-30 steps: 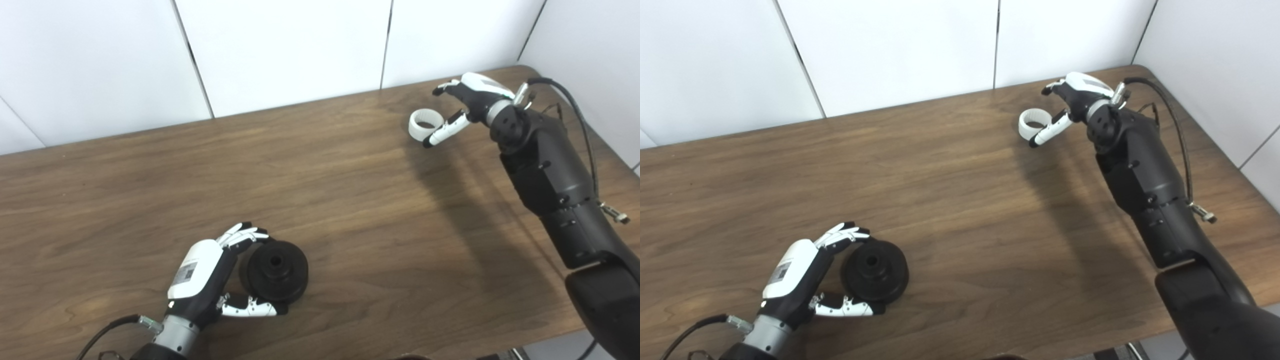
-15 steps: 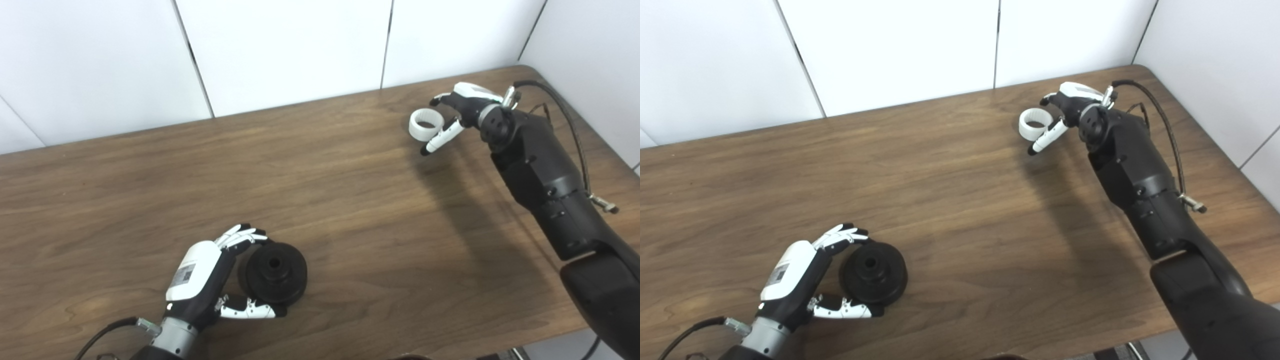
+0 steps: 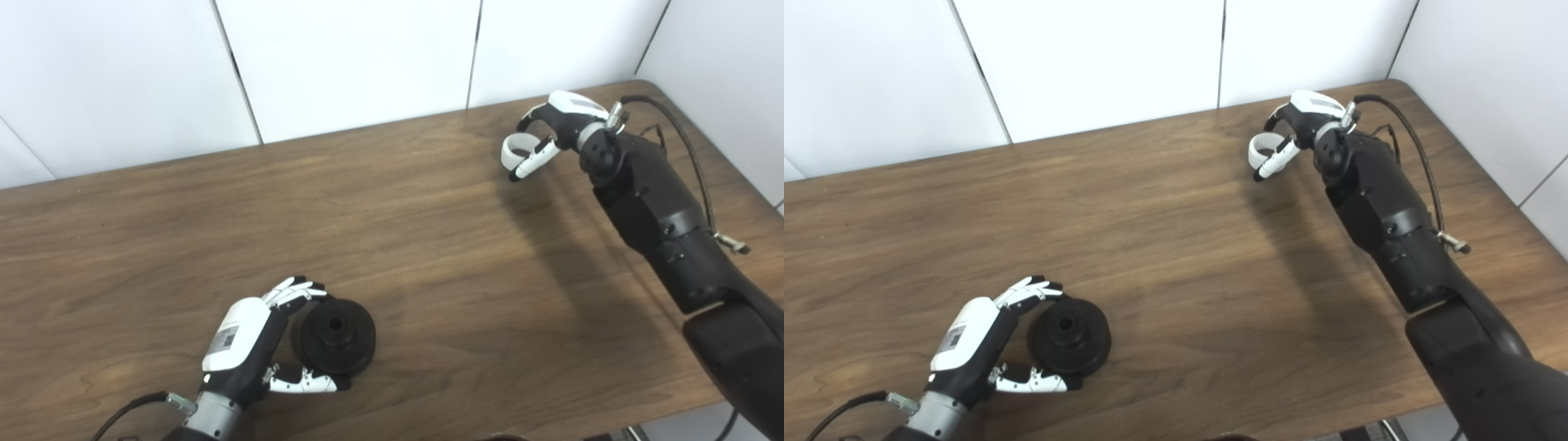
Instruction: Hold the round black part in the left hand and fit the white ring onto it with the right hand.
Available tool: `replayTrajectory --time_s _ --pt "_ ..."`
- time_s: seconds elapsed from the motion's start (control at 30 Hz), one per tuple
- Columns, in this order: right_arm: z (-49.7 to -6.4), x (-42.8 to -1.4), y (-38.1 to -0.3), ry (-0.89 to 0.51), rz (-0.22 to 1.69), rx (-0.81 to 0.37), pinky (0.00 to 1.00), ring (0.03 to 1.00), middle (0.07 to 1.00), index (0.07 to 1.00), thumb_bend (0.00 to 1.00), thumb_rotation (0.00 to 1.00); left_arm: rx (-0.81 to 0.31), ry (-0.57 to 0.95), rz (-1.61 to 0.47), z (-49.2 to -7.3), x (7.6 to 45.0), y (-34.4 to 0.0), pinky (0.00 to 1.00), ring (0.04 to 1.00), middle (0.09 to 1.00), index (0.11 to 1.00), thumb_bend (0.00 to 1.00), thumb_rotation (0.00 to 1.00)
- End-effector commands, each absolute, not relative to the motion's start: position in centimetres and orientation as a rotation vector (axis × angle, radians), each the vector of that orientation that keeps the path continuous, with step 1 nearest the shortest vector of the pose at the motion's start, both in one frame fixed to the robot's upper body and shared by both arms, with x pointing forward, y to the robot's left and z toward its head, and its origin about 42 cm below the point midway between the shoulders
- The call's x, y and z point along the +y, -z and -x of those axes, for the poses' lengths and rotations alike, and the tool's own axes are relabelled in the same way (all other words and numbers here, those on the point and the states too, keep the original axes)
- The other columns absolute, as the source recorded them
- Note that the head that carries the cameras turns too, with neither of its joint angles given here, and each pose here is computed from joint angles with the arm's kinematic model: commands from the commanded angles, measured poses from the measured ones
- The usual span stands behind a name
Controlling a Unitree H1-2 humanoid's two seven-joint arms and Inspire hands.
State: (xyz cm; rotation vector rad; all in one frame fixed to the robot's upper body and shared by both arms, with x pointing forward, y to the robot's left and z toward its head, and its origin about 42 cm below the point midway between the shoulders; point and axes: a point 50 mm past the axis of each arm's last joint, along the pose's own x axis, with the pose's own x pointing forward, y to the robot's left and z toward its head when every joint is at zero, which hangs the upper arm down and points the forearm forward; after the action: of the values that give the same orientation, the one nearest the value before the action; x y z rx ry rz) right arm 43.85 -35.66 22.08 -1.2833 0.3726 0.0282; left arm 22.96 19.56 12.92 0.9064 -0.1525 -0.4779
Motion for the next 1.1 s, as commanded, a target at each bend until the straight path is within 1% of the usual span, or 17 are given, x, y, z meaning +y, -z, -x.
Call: replayTrajectory --time_s 0.0,0.1,0.33,0.47,0.57,0.7,0.93,1.07 --pt "-44.8 -36.1 -25.1 0.031 1.315 0.281 0.95 0.960 0.905 0.733 0.86 0.29 -0.002 0.528 -0.946 -21.6 20.8 -10.8 0.85 0.919 0.838 0.487 0.52 0.06" --pt "-44.9 -36.0 -25.0 0.031 1.317 0.277 0.95 0.959 0.903 0.730 0.86 0.29 -0.002 0.528 -0.941 -21.5 20.7 -10.9 0.84 0.915 0.837 0.487 0.52 0.06" --pt "-44.9 -36.1 -24.7 0.028 1.342 0.266 0.91 0.946 0.907 0.726 0.85 0.28 -0.001 0.534 -0.940 -21.5 20.6 -10.9 0.86 0.921 0.837 0.487 0.52 0.06" --pt "-44.8 -36.2 -24.6 0.029 1.343 0.273 0.91 0.949 0.908 0.726 0.85 0.28 -0.009 0.531 -0.945 -21.5 20.6 -10.9 0.86 0.918 0.835 0.487 0.52 0.06" --pt "-44.7 -36.2 -24.5 0.030 1.344 0.277 0.91 0.949 0.906 0.724 0.85 0.27 -0.021 0.529 -0.964 -21.5 20.7 -10.8 0.84 0.909 0.830 0.486 0.52 0.06" --pt "-44.6 -36.4 -24.4 0.031 1.343 0.288 0.91 0.951 0.906 0.729 0.85 0.28 -0.025 0.532 -0.983 -21.5 20.6 -10.8 0.86 0.908 0.830 0.487 0.52 0.06" --pt "-44.3 -36.9 -24.2 0.037 1.333 0.298 0.88 0.941 0.898 0.722 0.86 0.27 -0.047 0.539 -1.025 -21.5 20.6 -10.8 0.86 0.903 0.833 0.487 0.52 0.06" --pt "-44.2 -37.0 -24.3 0.043 1.337 0.305 0.88 0.951 0.904 0.725 0.86 0.29 -0.052 0.545 -1.056 -21.5 20.7 -10.8 0.83 0.889 0.832 0.487 0.52 0.06"
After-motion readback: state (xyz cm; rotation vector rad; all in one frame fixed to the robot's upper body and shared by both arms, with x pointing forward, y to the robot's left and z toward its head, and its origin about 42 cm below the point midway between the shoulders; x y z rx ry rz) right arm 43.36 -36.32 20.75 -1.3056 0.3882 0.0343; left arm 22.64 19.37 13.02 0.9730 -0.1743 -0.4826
